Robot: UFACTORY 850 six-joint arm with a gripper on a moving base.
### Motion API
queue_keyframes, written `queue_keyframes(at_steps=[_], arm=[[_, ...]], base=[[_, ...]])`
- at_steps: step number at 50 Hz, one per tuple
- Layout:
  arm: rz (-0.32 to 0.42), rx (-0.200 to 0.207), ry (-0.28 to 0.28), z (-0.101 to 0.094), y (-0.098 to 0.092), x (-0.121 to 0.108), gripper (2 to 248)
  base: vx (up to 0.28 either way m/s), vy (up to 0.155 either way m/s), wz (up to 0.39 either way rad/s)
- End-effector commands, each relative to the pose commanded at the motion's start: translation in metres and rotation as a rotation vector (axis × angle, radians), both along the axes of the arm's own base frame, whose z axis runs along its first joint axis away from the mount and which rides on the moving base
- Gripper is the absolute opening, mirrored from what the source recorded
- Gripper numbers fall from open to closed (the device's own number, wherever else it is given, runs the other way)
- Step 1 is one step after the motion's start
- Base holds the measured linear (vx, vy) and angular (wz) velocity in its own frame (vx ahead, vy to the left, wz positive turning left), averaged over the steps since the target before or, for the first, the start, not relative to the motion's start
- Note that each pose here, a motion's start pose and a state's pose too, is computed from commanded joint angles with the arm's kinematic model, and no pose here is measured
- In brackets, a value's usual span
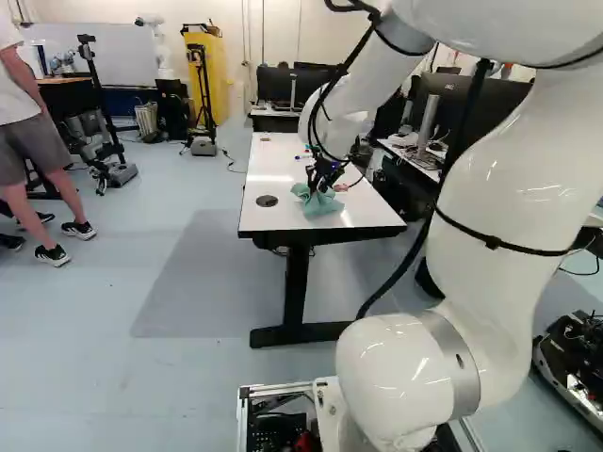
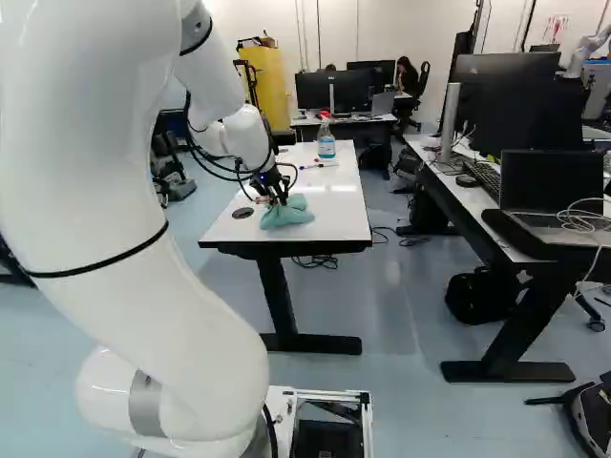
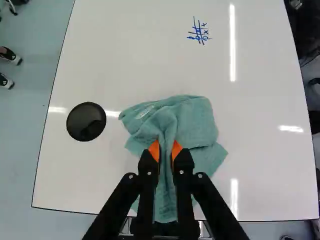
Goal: Clean the table with the green towel
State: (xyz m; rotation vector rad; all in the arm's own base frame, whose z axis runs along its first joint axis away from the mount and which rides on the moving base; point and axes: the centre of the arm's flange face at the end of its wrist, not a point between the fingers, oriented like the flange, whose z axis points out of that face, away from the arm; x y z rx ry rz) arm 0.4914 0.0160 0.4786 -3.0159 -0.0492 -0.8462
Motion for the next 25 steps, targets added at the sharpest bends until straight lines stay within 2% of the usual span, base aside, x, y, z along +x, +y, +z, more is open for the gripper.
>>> queue_keyframes(at_steps=[25], arm=[[-0.055,0.000,-0.066,0.030,-0.028,0.022,48]], base=[[0.000,0.000,0.000]])
